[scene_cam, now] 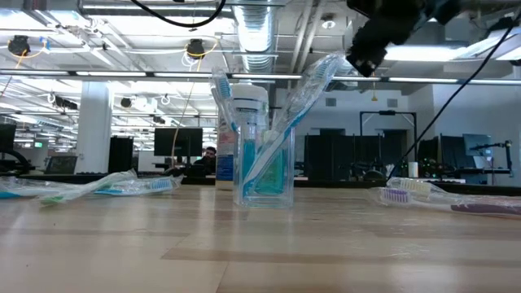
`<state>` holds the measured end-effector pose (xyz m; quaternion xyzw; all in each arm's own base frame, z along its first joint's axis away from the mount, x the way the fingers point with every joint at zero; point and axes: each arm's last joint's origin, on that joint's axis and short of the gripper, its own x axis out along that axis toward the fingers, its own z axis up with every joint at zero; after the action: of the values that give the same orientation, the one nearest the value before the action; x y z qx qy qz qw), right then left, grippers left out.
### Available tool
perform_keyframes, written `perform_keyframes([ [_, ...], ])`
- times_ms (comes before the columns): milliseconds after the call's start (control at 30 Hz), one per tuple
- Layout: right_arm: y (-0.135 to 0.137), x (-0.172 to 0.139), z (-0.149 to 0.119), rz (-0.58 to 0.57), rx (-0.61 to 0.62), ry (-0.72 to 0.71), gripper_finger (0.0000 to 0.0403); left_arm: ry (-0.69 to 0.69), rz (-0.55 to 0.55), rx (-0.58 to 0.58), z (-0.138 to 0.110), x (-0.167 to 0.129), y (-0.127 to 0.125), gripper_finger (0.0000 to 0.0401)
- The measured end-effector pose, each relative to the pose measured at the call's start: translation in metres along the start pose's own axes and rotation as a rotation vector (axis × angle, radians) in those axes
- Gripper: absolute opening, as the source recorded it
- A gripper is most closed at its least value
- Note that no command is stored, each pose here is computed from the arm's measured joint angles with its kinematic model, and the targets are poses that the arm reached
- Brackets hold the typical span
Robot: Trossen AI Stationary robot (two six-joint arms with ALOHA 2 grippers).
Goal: Pick & Place toothbrushing station
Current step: Put the top orange toothbrush into the Transparent organizer
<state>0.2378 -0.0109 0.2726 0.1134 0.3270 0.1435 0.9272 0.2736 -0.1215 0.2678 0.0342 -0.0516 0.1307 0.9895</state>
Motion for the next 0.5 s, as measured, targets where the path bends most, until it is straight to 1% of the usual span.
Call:
perform_keyframes([
  [100, 0.005, -0.001, -0.008, -0.019, 0.049, 0.071, 0.0133, 0.000, 0.000, 0.000, 0.000, 0.000, 0.000, 0.0030],
  [333, 0.019, 0.005, -0.022, 0.003, 0.150, 0.217, 0.0134, 0.000, 0.000, 0.000, 0.000, 0.000, 0.000, 0.0030],
  [500, 0.028, 0.007, -0.030, -0.046, 0.199, 0.289, 0.0131, 0.000, 0.000, 0.000, 0.000, 0.000, 0.000, 0.0030],
])
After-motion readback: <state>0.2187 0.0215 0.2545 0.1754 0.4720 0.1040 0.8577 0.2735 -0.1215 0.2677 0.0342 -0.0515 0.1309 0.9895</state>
